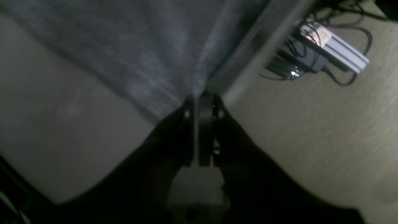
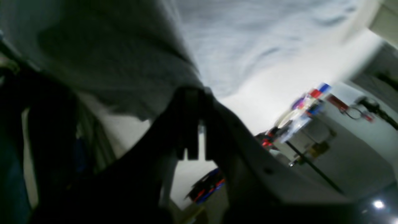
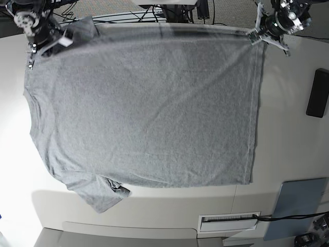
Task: Fold the T-shirt properly
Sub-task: 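Lift both grippers and drag the held side edge away from the shirt, then lower both grippers, folding the held side edge over onto the shirt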
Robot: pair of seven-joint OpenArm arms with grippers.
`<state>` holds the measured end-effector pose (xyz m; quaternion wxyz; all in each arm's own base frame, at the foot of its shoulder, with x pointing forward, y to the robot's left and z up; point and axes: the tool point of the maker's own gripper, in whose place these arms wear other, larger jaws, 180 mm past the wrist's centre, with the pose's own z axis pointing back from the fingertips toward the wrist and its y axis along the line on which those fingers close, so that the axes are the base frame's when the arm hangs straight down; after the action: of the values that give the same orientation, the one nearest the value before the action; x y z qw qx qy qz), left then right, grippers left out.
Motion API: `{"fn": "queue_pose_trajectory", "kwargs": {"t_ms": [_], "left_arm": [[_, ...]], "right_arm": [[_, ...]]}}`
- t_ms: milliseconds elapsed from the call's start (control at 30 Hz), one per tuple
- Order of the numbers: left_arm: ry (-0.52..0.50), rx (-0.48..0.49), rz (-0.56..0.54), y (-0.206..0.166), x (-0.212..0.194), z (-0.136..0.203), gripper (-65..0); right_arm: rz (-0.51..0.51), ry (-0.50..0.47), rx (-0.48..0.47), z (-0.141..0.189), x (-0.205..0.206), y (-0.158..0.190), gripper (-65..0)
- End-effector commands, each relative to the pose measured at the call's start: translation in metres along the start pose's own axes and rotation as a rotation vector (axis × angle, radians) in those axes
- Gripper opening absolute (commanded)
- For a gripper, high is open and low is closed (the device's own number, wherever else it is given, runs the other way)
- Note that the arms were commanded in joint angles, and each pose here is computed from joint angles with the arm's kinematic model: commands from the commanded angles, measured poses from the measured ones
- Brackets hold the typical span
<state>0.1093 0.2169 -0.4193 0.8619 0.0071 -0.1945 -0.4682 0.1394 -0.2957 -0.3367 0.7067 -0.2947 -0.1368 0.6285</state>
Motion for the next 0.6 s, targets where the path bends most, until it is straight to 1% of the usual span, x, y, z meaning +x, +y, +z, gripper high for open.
{"fn": "queue_pose_trajectory", "kwargs": {"t_ms": [0,100,267,367,467,567], "left_arm": [[-0.016,0.037,0.006,0.017,0.005,0.004,-65.0],[-0.057,0.082,0.051,0.039,0.015,0.007,-65.0],[-0.104,0.164,0.083,0.067,0.031,0.007,-65.0],[-0.137,0.182,0.111,0.075,0.04,0.001,-65.0],[-0.147,0.198,0.146,0.082,0.042,-0.006,-65.0],[-0.161,0.207,0.159,0.09,0.044,-0.01,-65.0]], "right_arm": [[-0.007,-0.014,-0.046,0.0,0.003,-0.016,-65.0],[-0.053,-0.043,-0.074,-0.006,0.008,-0.031,-65.0],[-0.099,-0.049,-0.129,-0.017,0.005,-0.057,-65.0],[-0.128,-0.078,-0.141,-0.021,0.009,-0.068,-65.0],[-0.142,-0.095,-0.151,-0.025,0.011,-0.079,-65.0],[-0.153,-0.113,-0.171,-0.028,0.011,-0.091,-65.0]]}}
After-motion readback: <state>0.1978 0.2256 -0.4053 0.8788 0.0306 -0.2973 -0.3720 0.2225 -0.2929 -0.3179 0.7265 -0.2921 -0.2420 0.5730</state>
